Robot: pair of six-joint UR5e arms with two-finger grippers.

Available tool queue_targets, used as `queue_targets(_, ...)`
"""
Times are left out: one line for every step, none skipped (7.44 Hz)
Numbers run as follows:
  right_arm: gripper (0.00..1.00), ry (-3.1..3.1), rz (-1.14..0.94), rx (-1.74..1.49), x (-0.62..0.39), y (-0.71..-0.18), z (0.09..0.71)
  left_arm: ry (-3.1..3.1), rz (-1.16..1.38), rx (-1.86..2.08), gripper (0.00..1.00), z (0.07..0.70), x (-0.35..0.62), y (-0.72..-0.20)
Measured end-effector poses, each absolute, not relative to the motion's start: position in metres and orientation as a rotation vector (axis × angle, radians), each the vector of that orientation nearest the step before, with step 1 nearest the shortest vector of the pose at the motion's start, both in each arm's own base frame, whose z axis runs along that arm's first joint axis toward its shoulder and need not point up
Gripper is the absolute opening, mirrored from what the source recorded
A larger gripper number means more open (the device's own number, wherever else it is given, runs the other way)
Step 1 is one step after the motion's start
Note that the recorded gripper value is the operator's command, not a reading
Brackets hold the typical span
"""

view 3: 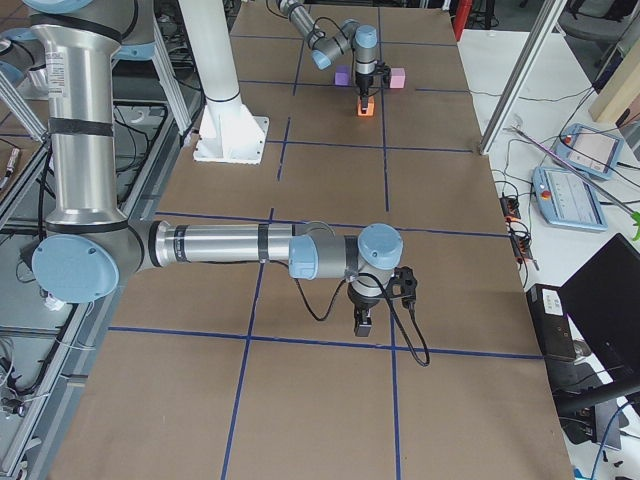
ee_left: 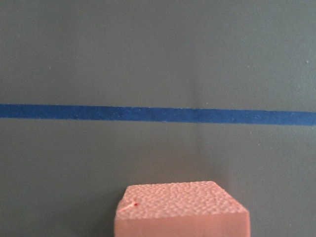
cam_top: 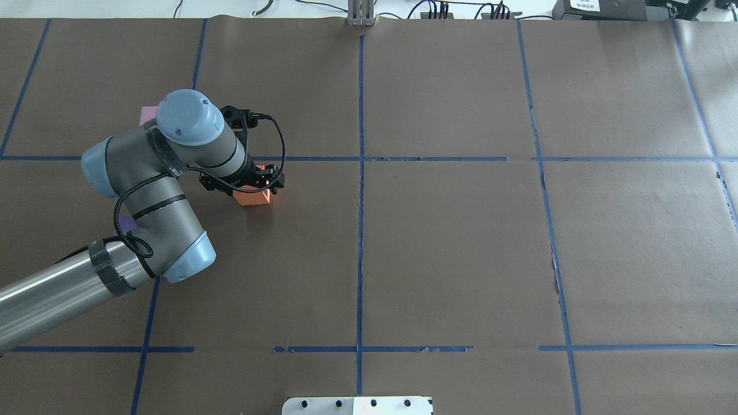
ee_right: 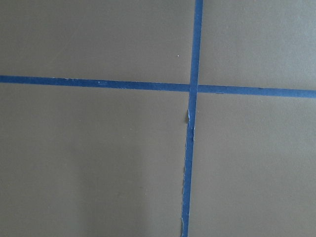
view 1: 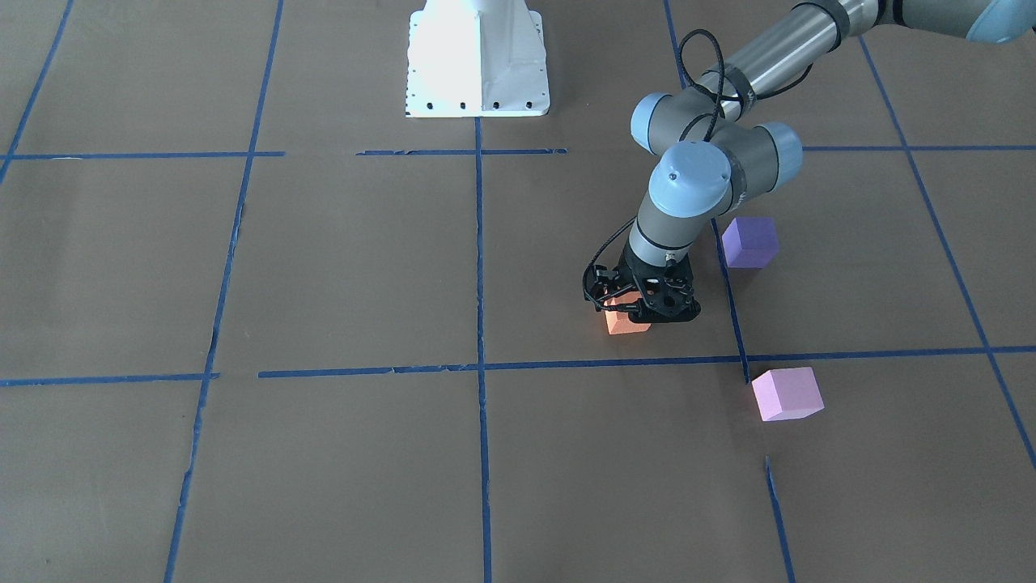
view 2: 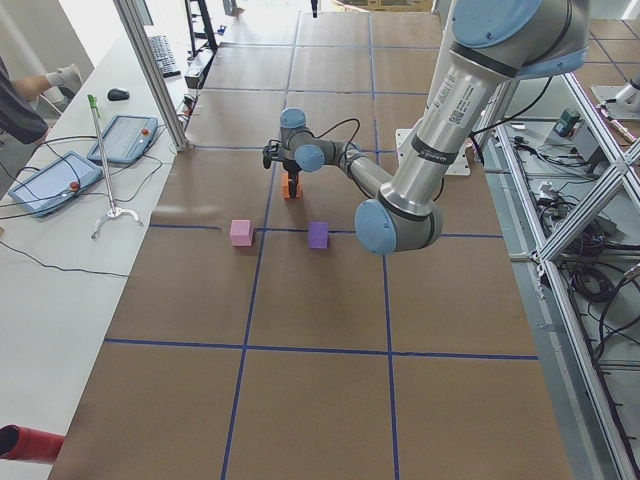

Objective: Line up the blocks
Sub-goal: 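Close the left gripper on the orange cube and lift it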

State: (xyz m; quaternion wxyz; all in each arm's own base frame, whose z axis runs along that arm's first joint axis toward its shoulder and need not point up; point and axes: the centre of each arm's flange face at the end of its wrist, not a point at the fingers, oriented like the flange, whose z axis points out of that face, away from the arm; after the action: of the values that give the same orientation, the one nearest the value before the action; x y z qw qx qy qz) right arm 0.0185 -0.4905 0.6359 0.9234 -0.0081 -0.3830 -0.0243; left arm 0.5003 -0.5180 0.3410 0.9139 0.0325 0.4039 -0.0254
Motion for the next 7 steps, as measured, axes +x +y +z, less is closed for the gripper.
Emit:
queue_targets(1.00, -0.786, -0.050, -0.016, 0.0185, -0.4905, 0.6359, 0.833, -0.052, 0.070, 1.00, 0.3408, 0.4999, -0.5184)
queue_targets(1.00, -0.786, -0.050, -0.016, 0.0185, -0.4905, 0.6358, 0.834, -0.052, 0.073, 1.00, 0.3407, 0.4990, -0.5192)
queue_targets(1.00, -0.787, -0.050, -0.017, 0.0184, -0.4905, 0.6359, 0.835, -0.053, 0.075, 1.00, 0.3407, 0.4980, -0.5201)
queue_targets(1.00, -0.787, -0.050, -0.016, 0.0185, -0.4905, 0.6359, 0.834, -0.053, 0.077, 1.00, 0.3408, 0.4969, -0.5213)
queue_targets(1.00, -0.786, -0.050, -0.016, 0.0185, -0.4905, 0.6358, 0.833, -0.053, 0.079, 0.51, 0.3409, 0.4956, -0.5228)
queue_targets(1.00, -0.786, -0.050, -0.016, 0.0185, -0.4905, 0.6358, 0.834, -0.055, 0.079, 0.20, 0.3406, 0.4938, -0.5246)
queue_targets(1.00, -0.786, -0.050, -0.016, 0.0185, -0.4905, 0.6358, 0.835, -0.059, 0.079, 0.09, 0.3399, 0.4913, -0.5267)
